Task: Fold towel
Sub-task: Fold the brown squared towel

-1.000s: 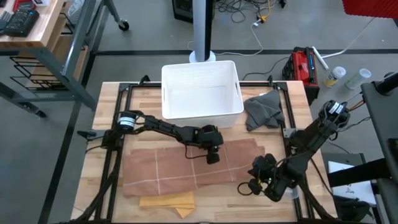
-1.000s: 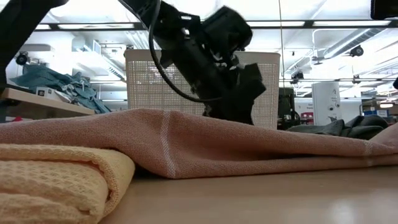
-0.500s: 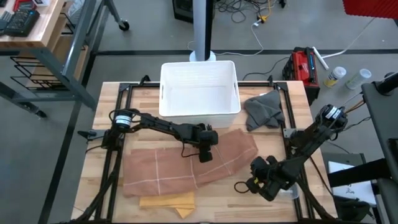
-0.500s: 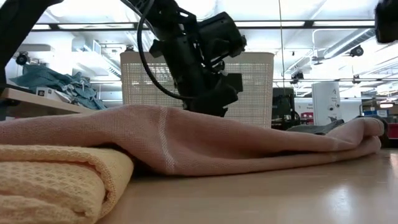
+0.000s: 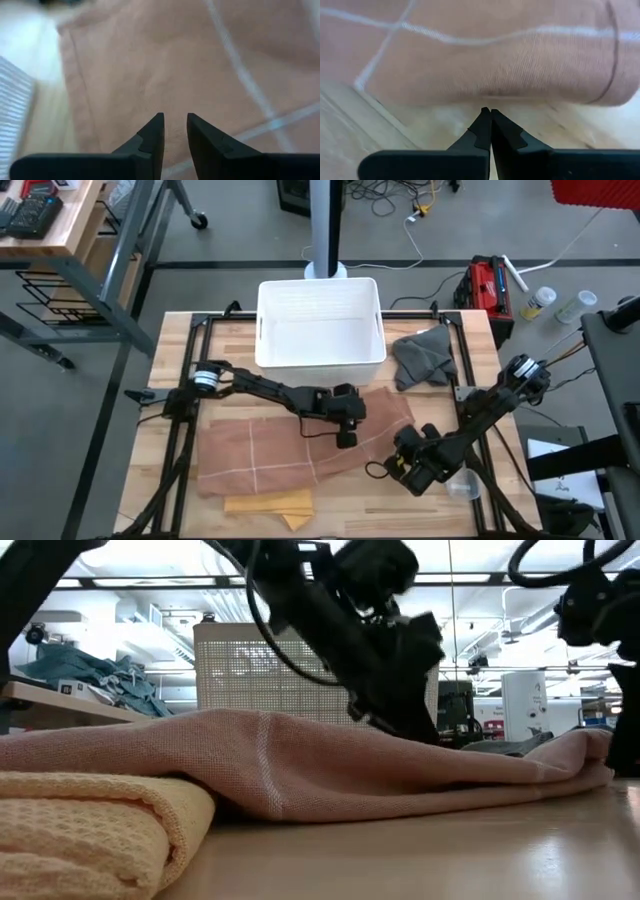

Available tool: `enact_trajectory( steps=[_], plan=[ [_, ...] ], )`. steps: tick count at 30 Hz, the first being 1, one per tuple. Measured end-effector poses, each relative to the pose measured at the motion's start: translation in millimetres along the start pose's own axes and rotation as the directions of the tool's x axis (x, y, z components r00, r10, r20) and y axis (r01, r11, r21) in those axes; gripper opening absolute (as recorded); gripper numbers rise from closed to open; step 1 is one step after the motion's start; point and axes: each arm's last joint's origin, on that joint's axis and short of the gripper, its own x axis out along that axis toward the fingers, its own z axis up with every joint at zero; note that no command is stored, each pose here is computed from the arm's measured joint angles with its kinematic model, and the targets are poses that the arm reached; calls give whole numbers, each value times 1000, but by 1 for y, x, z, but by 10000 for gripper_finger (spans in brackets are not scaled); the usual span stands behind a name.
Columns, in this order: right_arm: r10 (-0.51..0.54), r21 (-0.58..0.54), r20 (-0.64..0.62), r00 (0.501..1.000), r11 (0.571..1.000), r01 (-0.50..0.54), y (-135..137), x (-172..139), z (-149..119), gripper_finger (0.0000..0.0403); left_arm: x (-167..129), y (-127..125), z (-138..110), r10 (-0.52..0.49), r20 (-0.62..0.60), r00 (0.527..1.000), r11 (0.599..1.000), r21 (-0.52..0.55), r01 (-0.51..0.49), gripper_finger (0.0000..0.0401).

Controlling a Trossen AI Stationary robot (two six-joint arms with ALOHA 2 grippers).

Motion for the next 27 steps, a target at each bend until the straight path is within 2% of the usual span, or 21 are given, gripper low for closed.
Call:
enact_trajectory(
  steps=[2,7,12,15,18,21,25,27],
  plan=[
    [5,10,43,999,1000,-6,0,-1,4,0,11,-1,-7,-7,-13,1000,1000,2,7,74],
    [-26,1,45,999,1000,26,-1,5,9,0,16,-4,-8,-162,-25,986,987,0,162,70],
    [-112,-44,-102,988,993,108,0,25,2,0,15,-6,-9,-205,-42,978,979,-27,204,49],
    [-132,-92,-153,979,989,119,2,31,-2,0,15,-6,-10,-245,-54,968,969,-33,243,35],
    [-25,-87,-232,972,996,5,13,25,-9,0,14,-10,-13,-293,-87,952,956,-55,289,23],
    [98,-94,-316,944,987,-134,31,3,-19,0,12,-12,-17,-382,-133,915,924,-79,374,18],
    [244,-179,-334,911,932,-315,52,-40,-30,0,11,-15,-20,-452,-163,877,892,-95,442,19],
    [270,-229,-283,920,913,-338,56,-58,-36,0,10,-15,-19,-454,-160,877,891,-91,445,21]
  ],
)
